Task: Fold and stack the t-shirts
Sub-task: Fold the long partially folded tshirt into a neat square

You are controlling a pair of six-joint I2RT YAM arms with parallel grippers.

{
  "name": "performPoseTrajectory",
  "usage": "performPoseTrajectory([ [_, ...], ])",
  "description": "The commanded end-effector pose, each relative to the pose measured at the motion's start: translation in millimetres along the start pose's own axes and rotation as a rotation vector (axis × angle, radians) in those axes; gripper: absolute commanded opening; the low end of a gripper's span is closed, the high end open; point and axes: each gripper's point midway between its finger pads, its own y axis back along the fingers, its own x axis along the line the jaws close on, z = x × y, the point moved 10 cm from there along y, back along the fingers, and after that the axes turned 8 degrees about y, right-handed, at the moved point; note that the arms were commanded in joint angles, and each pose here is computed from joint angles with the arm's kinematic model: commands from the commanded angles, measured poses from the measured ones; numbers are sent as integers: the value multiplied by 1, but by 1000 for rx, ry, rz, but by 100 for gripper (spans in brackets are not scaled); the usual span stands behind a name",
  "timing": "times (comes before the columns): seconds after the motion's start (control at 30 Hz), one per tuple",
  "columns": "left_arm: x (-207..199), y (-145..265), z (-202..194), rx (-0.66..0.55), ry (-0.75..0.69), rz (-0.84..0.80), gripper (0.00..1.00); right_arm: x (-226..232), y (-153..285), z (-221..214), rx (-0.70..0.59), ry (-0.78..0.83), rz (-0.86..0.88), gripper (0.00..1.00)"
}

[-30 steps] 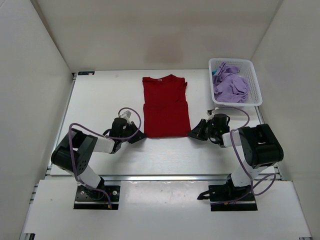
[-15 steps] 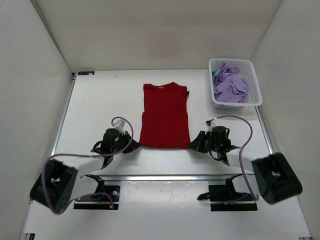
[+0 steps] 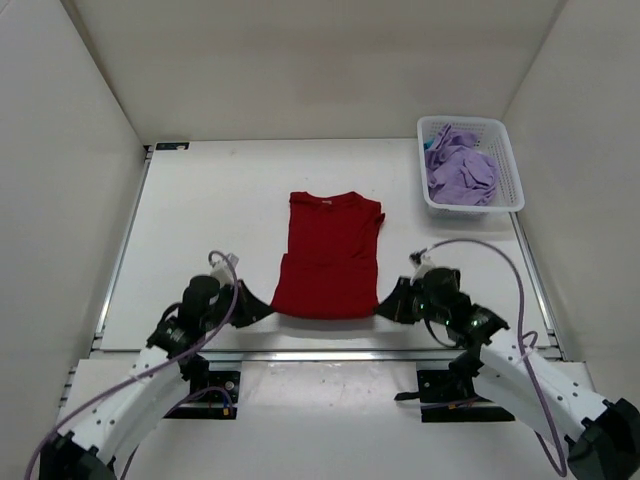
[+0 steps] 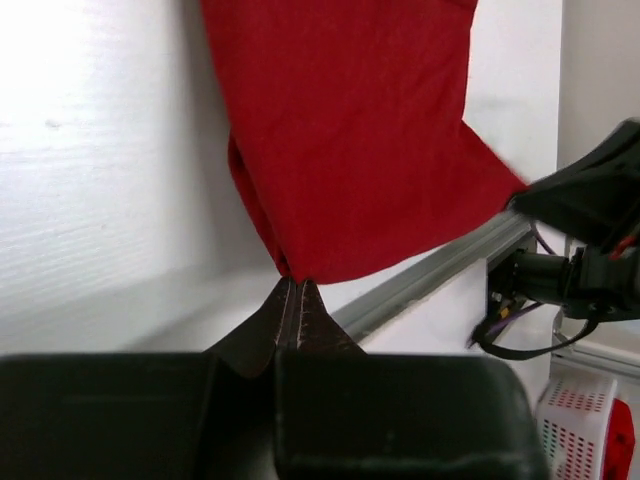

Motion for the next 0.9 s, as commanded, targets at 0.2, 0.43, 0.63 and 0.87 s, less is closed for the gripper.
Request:
performPoseTrajectory([
  [0.2,-129,-47,165,-239,-167,-50,0,2,5,199,-265,133,-42,0],
  [0.43,-105,-165,248,-186,-95,146,0,-41,-54,316,-234,125,-81,0],
  [0.63,-83,-222,294,-177,-27,184,0,-100,-127,372,-112,71,-165,0],
  [0.87,-80,-239,315,-215,13,158,22,-101,-142,407,-127,89,-229,31],
])
